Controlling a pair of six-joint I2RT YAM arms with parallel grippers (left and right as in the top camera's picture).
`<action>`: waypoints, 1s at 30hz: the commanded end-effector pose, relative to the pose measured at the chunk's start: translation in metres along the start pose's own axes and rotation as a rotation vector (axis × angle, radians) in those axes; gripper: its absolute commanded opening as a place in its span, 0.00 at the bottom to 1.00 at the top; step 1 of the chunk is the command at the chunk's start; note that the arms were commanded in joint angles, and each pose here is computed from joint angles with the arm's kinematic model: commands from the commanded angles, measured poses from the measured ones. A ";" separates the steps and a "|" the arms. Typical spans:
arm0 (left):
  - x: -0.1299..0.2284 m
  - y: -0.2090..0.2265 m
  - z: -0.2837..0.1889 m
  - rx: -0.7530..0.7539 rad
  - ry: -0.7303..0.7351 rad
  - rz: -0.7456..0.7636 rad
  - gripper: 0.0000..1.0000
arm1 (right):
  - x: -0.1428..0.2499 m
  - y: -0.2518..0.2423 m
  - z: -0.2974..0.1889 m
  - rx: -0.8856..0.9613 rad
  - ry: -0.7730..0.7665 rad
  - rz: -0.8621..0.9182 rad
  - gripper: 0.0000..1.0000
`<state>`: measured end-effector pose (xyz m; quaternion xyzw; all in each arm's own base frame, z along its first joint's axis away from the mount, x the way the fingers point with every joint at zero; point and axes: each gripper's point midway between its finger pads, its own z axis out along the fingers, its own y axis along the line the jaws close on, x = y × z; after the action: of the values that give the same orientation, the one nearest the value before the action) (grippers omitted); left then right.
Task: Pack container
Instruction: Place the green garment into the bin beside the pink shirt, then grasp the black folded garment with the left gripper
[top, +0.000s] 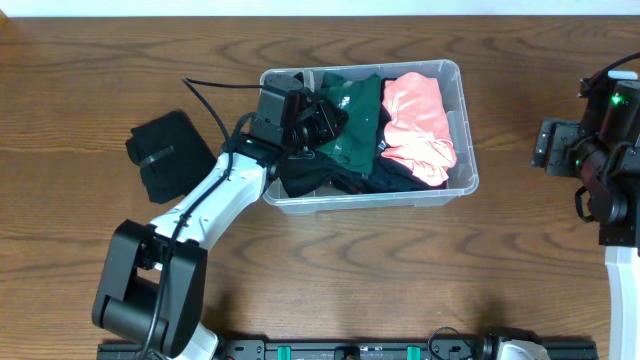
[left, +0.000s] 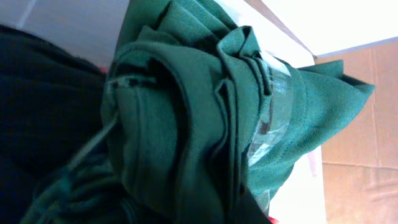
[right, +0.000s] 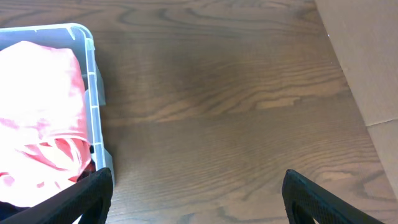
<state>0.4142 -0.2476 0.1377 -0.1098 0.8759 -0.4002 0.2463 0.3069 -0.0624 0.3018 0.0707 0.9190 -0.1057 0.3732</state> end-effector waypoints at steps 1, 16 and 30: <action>0.010 -0.019 -0.002 0.064 0.057 0.007 0.85 | 0.000 -0.002 0.001 0.003 0.004 -0.007 0.85; -0.103 0.045 -0.233 -0.394 -0.448 0.153 0.98 | 0.001 -0.002 0.002 0.003 0.006 -0.014 0.85; -0.104 0.275 -0.245 -0.536 -0.220 -0.285 0.98 | 0.004 0.000 0.010 0.002 0.031 -0.019 0.86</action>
<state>0.3737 0.1393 0.1367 -0.3568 0.8828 -0.1190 0.2815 0.3101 -0.0623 0.2964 0.0648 0.9229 -0.1063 0.3645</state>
